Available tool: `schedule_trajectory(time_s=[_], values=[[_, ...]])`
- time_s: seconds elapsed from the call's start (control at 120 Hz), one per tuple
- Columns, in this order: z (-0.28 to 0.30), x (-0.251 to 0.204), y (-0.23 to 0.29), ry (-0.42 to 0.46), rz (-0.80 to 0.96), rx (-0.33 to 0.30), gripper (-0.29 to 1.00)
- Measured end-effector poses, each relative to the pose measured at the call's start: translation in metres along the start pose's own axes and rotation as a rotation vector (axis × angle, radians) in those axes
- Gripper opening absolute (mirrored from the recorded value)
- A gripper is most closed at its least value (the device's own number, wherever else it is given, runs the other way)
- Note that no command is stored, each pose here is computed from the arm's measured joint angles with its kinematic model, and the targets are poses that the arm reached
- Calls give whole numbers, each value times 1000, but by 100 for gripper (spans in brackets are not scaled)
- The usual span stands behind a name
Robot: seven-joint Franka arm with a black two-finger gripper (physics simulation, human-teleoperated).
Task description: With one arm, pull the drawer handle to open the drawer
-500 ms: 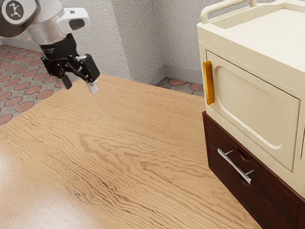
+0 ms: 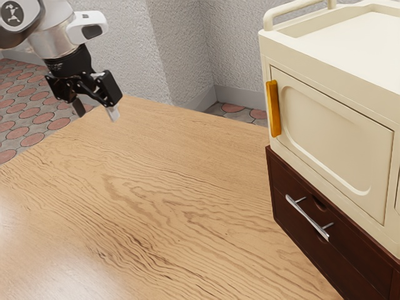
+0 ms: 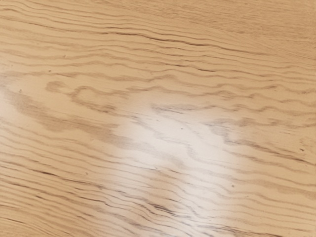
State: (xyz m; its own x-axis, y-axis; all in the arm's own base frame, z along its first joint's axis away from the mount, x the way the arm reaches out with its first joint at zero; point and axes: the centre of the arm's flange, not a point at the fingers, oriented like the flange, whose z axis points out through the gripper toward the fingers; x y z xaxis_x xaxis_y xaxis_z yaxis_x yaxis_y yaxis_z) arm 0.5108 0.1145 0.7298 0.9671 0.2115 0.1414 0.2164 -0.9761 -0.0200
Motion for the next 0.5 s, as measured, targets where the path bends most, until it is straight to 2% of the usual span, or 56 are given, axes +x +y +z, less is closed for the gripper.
schedule_trajectory(time_s=[0.158, 0.267, 0.367, 0.5], values=[[-2, 0, 3, 4, 5, -1, 68], [-74, -16, 4, 131, 7, -2, 68], [-93, -24, 29, 150, 24, -14, 68], [-98, -35, 84, 129, 24, -94, 68]])
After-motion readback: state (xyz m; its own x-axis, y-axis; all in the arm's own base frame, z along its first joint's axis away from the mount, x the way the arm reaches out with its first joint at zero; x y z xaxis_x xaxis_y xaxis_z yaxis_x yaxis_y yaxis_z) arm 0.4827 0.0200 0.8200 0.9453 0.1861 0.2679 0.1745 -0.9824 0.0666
